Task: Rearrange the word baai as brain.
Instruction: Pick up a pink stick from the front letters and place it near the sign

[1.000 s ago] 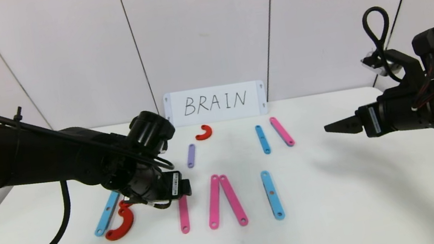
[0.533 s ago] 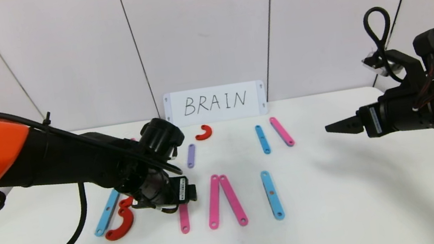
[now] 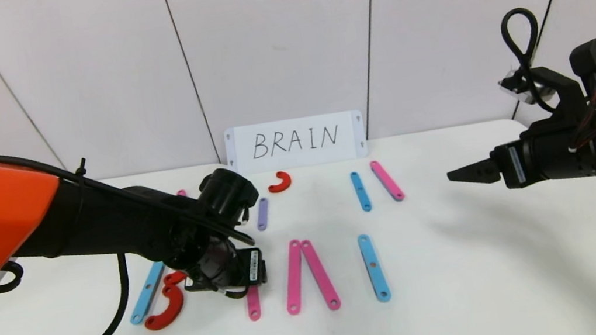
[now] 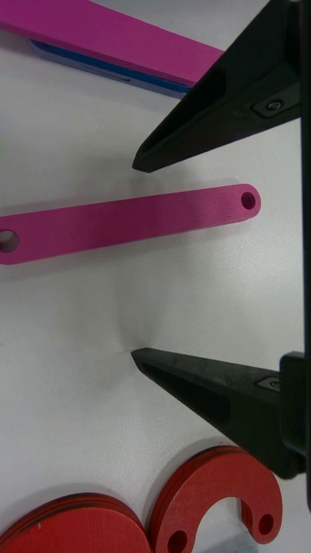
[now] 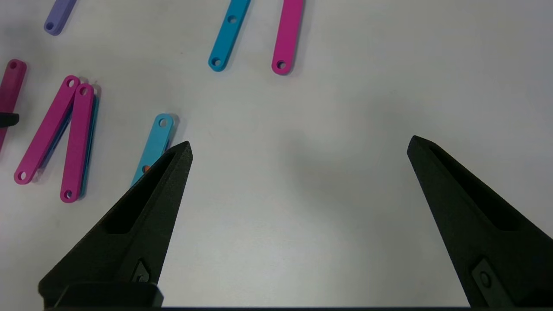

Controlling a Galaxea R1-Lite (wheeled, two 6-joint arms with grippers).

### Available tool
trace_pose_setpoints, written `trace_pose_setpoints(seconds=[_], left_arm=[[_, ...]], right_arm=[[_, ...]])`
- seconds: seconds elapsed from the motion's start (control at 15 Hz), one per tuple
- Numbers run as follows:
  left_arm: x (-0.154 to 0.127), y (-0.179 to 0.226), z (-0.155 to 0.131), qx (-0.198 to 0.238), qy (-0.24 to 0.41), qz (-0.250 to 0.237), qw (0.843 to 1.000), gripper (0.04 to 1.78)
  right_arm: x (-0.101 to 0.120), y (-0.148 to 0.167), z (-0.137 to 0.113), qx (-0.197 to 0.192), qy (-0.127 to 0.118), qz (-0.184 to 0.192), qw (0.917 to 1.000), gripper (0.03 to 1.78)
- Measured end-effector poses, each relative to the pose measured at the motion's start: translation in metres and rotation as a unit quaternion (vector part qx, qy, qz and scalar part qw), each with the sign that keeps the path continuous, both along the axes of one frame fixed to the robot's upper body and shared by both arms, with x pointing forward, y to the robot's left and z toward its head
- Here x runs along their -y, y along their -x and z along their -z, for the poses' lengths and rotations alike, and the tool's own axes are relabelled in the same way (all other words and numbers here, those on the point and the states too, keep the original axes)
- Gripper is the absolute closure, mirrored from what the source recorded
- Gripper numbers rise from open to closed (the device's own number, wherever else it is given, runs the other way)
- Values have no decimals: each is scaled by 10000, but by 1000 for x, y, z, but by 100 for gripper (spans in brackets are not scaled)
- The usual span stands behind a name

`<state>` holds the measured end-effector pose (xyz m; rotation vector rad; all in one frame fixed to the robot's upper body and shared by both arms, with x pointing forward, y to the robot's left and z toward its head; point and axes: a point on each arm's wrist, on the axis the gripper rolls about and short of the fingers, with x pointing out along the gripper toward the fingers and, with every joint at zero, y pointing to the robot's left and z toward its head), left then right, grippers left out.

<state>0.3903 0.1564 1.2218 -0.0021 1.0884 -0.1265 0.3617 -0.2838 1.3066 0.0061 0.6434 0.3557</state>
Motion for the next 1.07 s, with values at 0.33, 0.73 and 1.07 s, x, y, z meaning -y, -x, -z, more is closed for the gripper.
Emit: trace_pose_setpoints(seconds=[0.33, 0.73, 1.07], left_arm=[[1, -1, 2, -18, -15, -1, 10000, 131], [1, 0, 0, 0, -4, 12, 10000, 154], [5, -7, -29, 491, 201, 129, 9985, 154]], right_arm=[[0, 0, 0, -4, 5, -6, 10000, 7], [0, 1, 1, -8, 8, -12, 10000, 7], [0, 1, 0, -7, 5, -11, 10000, 7]])
